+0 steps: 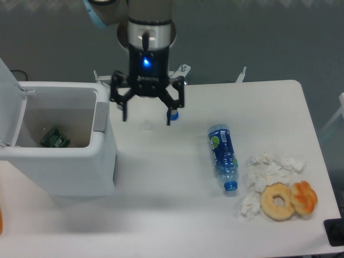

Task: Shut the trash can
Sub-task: 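Swing the gripper up and over behind the trash can lid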

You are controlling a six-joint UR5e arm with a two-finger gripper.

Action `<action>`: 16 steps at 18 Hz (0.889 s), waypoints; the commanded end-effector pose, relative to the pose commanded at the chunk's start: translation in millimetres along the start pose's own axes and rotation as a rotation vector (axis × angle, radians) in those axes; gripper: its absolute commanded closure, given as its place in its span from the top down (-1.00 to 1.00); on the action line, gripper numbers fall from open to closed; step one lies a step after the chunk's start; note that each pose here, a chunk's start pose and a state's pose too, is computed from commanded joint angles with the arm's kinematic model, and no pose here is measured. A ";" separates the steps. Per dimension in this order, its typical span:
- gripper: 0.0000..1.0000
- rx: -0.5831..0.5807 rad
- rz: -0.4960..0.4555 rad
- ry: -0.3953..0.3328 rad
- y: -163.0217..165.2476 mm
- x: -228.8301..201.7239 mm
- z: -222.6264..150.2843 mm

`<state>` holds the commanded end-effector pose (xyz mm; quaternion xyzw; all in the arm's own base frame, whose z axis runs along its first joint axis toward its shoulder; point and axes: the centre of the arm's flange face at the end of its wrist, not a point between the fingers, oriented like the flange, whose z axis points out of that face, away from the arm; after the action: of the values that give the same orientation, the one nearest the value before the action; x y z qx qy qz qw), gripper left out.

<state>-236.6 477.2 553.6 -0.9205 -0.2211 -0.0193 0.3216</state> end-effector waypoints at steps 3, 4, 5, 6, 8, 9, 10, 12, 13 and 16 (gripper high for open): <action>1.00 0.016 -0.002 0.060 -0.3 30.5 -7.2; 1.00 0.024 -0.002 0.090 0.2 40.1 -11.3; 1.00 0.033 -0.005 0.123 0.4 47.6 -14.9; 1.00 0.041 -0.019 0.162 0.5 54.9 -18.9; 1.00 0.058 -0.047 0.232 0.3 69.7 -29.3; 1.00 0.072 -0.044 0.258 -0.3 77.0 -38.1; 1.00 0.084 -0.038 0.278 -0.8 82.8 -46.1; 1.00 0.108 -0.044 0.317 -2.8 96.3 -63.5; 1.00 0.119 -0.048 0.330 -4.7 100.1 -70.7; 1.00 0.130 -0.032 0.389 -1.8 117.6 -82.7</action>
<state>-122.6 475.2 641.1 -0.8730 -0.1703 -0.1877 0.4167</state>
